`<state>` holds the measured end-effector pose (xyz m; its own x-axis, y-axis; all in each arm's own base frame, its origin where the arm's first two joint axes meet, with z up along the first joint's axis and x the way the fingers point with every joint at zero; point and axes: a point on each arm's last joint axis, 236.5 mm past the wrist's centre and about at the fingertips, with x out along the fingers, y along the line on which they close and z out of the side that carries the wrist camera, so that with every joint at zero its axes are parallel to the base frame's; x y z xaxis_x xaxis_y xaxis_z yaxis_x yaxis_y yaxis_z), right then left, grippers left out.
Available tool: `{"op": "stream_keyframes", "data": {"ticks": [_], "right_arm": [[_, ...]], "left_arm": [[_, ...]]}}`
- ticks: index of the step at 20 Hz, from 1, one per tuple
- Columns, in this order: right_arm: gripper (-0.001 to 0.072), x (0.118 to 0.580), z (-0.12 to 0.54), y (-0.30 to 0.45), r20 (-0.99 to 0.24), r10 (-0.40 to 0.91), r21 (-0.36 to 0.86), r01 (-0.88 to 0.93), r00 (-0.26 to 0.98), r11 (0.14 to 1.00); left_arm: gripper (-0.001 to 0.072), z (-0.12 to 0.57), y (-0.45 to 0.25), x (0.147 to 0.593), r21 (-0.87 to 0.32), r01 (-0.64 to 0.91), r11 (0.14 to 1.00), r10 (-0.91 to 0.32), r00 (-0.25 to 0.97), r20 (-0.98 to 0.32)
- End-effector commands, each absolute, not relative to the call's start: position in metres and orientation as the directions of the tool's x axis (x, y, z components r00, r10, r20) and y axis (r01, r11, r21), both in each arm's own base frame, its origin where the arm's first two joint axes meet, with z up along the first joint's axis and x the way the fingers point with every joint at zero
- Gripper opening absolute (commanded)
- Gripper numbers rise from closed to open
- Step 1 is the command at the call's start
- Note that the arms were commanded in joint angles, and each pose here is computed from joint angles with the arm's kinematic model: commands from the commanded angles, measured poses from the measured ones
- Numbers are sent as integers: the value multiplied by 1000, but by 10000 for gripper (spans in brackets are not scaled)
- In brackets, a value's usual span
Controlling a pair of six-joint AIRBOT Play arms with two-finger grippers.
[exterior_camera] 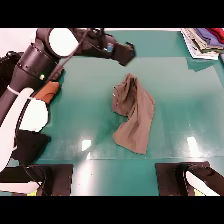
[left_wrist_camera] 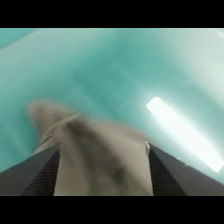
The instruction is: Fold the shirts.
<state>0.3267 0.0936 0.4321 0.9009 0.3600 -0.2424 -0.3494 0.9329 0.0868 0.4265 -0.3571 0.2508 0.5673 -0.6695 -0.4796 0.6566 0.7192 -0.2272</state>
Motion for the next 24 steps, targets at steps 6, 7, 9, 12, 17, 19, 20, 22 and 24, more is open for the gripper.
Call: {"op": "stream_keyframes", "data": {"ticks": [6,7,9,12,17,19,20,22,24], "right_arm": [[15,328,427,94,-259,362,90,-351,896,932],[15,328,427,94,-261,362,90,-351,895,932],[16,327,424,95,-275,364,90,-353,890,931],[16,324,409,95,-335,366,93,-356,868,930],[16,325,337,85,-596,339,158,-308,728,938],[16,330,311,72,-678,311,176,-264,666,948],[16,332,294,66,-716,301,188,-241,630,952],[16,325,244,53,-795,282,222,-176,537,959],[16,308,170,40,-866,270,264,-76,421,962]], "left_arm": [[602,25,-311,453,-559,317,766,-637,258,-727],[602,2,-319,452,-566,299,768,-634,230,-739],[603,-32,-335,444,-571,284,770,-628,181,-757],[603,-54,-357,440,-565,295,771,-625,181,-759],[563,-52,-358,454,-556,292,778,-623,241,-744],[100,-48,-352,459,-556,289,780,-622,249,-743],[30,-40,-346,464,-558,289,778,-625,253,-739],[30,-10,-331,480,-559,304,772,-633,278,-723],[30,29,-311,500,-536,331,777,-629,347,-696]]}}
